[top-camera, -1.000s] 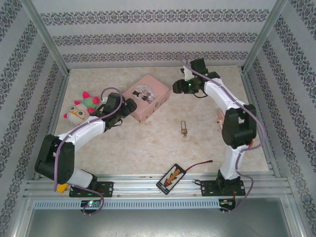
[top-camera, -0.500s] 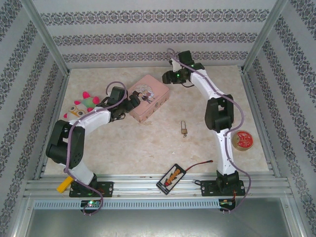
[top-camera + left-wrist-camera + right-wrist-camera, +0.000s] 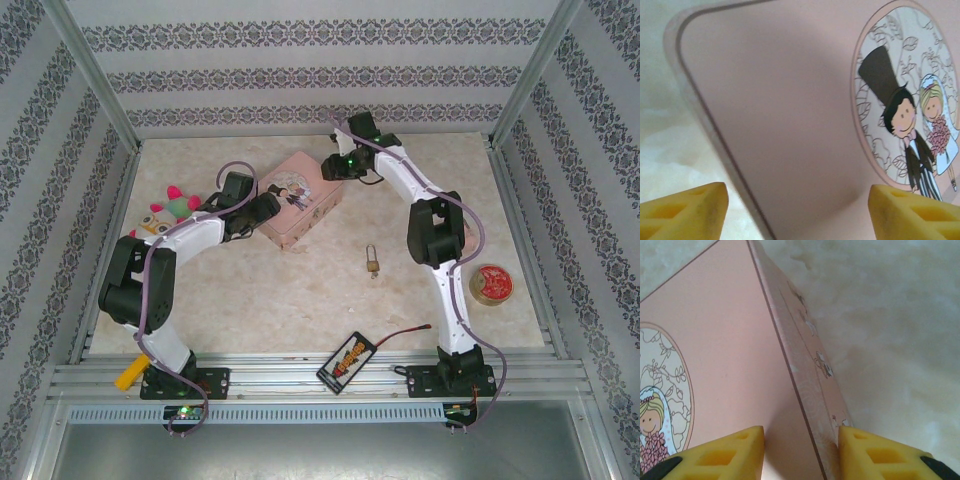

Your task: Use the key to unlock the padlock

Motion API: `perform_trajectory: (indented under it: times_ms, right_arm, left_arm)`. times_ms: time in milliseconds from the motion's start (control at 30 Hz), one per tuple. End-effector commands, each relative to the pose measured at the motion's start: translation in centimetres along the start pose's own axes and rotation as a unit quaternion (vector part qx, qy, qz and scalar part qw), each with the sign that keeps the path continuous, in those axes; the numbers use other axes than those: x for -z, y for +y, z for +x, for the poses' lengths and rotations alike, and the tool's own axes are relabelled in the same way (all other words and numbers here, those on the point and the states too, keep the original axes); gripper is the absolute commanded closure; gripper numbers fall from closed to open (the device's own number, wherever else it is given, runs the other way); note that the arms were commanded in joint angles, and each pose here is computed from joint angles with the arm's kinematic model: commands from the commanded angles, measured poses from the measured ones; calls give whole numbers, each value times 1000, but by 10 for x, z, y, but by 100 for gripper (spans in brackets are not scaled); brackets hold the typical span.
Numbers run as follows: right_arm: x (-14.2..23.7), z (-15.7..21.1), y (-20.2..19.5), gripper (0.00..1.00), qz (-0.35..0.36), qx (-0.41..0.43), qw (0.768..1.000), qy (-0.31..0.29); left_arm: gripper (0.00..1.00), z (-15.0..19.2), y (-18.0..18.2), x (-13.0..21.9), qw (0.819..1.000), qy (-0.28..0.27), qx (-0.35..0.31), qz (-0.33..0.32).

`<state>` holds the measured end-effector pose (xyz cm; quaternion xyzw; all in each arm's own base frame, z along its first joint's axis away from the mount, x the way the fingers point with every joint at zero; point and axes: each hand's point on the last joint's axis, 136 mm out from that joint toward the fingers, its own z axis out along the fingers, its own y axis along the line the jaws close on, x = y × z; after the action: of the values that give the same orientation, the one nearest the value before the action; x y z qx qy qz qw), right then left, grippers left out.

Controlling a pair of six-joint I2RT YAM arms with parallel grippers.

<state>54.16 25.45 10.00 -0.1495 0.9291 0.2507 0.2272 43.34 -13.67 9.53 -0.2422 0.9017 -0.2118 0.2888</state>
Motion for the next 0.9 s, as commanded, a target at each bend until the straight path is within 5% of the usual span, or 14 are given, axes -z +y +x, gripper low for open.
perform_trajectory:
  times_ms: [0, 200, 600, 867]
  right_arm:
    - [16, 26, 27, 59, -9, -9, 999, 32]
    - [38, 56, 47, 60, -12, -50, 998, 23]
    - [58, 163, 66, 61, 34, -116, 991, 58]
    - [73, 186, 69, 61, 46, -127, 989, 53]
  left_arm:
    - [34, -8, -4, -7, 1000, 3, -13, 10]
    - [42, -7, -10, -8, 999, 13, -29, 23]
    - [43, 12, -22, 12, 996, 40, -27, 71]
    - [45, 36, -19, 32, 996, 36, -10, 84]
